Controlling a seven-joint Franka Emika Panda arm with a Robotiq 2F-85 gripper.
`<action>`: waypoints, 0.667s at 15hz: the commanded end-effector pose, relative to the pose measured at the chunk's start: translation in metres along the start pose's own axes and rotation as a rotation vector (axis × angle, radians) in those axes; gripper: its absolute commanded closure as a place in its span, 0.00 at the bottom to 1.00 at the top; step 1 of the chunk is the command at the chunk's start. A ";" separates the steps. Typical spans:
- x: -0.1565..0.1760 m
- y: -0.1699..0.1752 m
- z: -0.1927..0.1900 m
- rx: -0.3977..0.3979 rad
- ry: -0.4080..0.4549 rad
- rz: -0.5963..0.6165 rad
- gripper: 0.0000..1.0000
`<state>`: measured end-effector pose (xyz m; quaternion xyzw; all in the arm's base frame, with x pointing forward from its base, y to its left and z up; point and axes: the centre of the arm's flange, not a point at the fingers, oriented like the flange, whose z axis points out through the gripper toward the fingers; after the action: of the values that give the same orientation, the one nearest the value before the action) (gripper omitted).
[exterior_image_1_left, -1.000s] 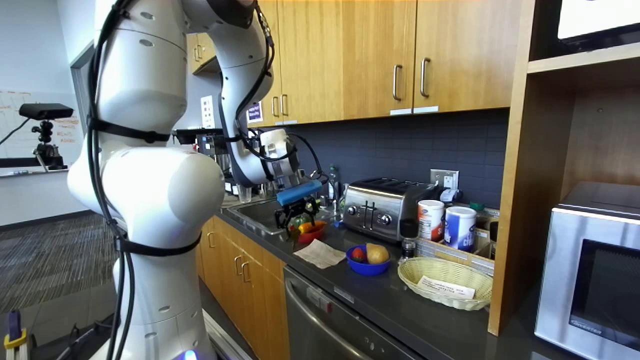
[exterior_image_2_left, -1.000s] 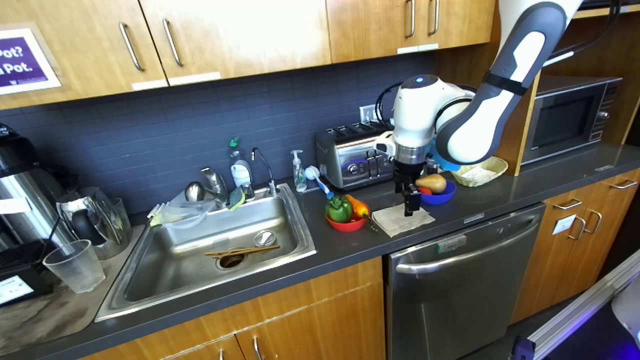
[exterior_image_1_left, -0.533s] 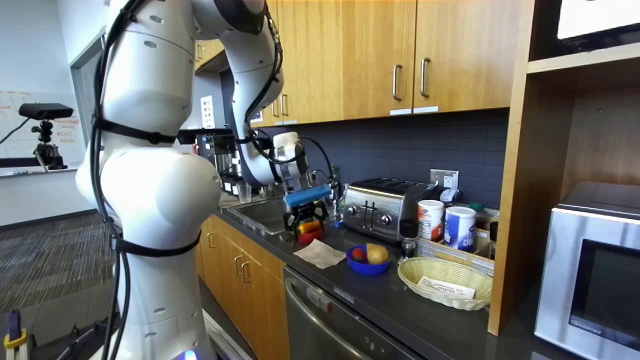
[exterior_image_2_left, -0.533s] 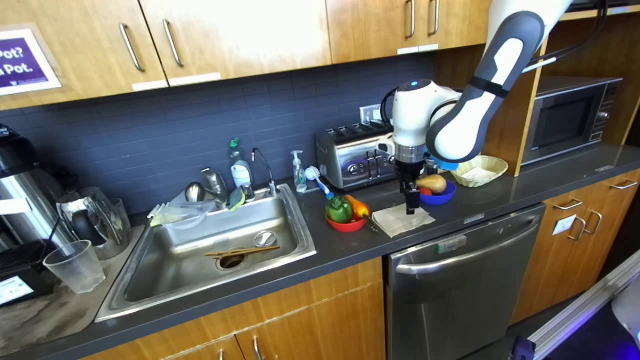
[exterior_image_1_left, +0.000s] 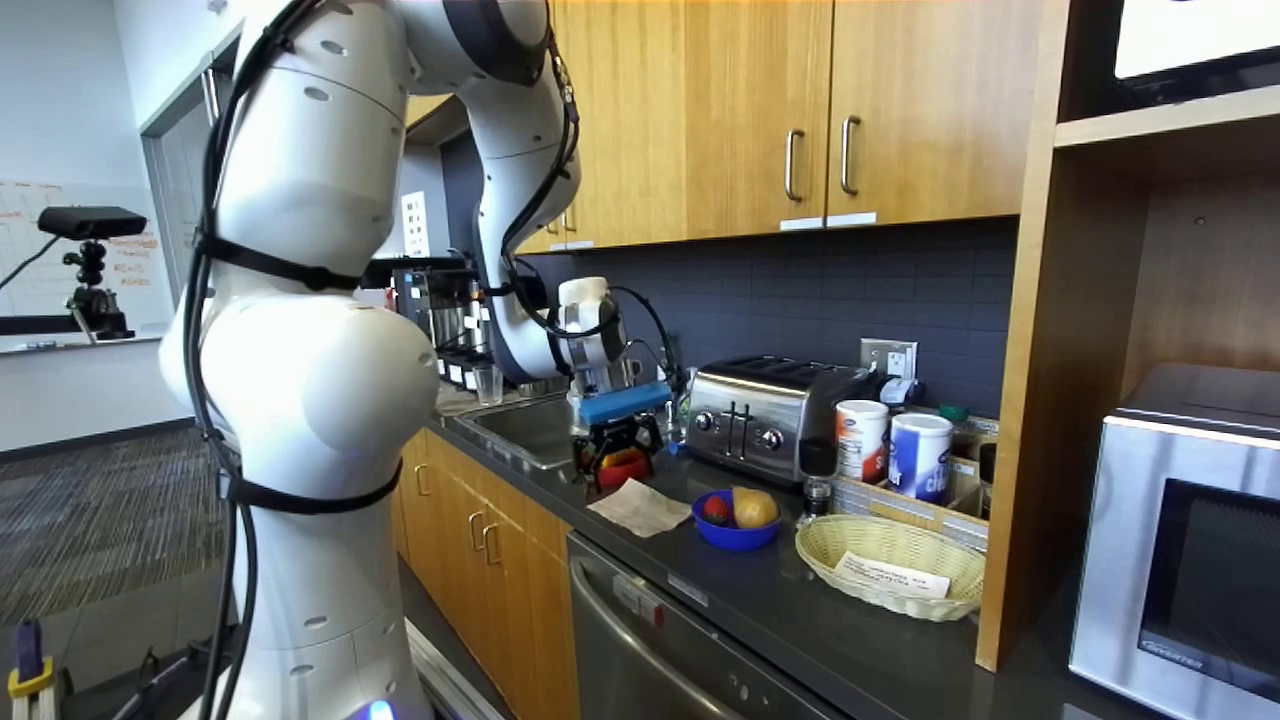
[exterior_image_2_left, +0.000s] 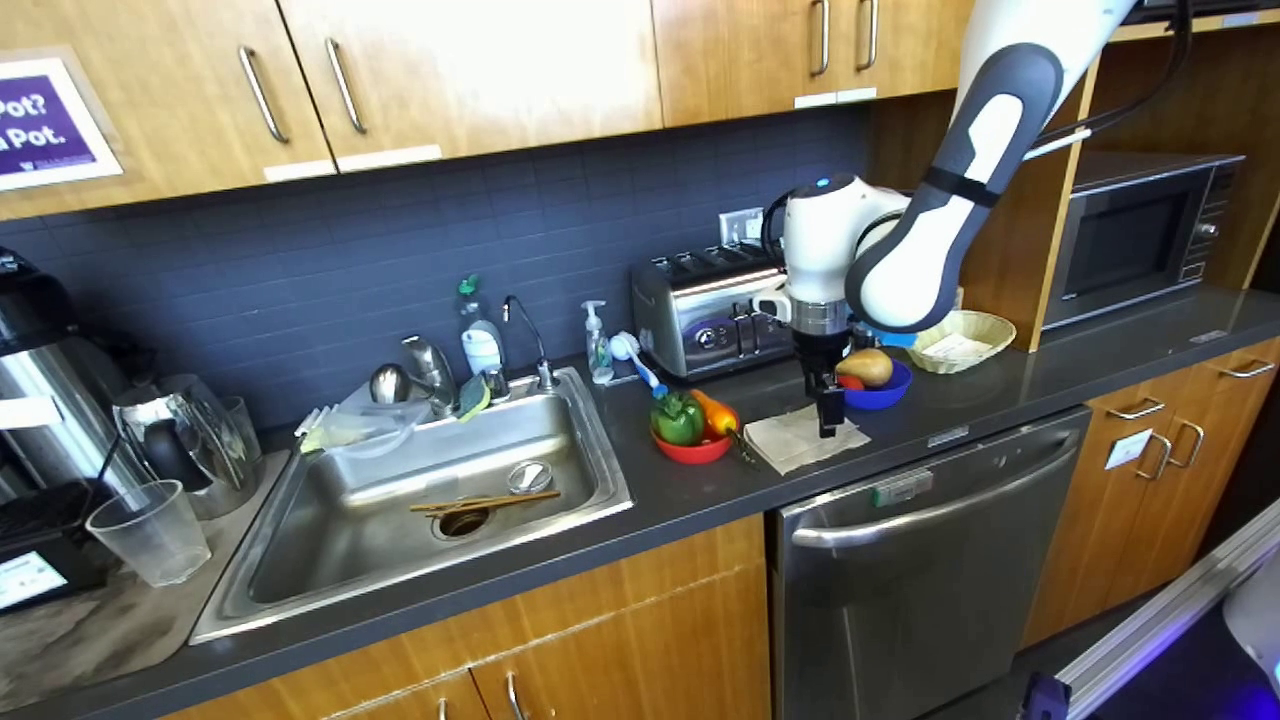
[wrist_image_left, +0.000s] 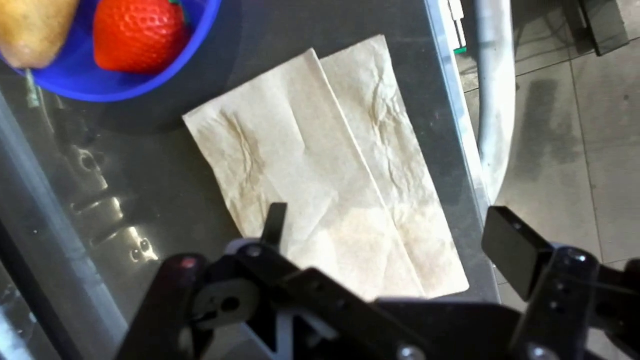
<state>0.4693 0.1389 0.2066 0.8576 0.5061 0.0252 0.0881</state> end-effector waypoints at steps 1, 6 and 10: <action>0.003 0.007 0.004 0.006 0.048 -0.094 0.00; 0.004 0.016 0.014 0.012 0.070 -0.144 0.00; 0.002 0.028 0.023 0.021 0.064 -0.139 0.00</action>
<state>0.4843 0.1295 0.1929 0.8213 0.5642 0.0394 0.0740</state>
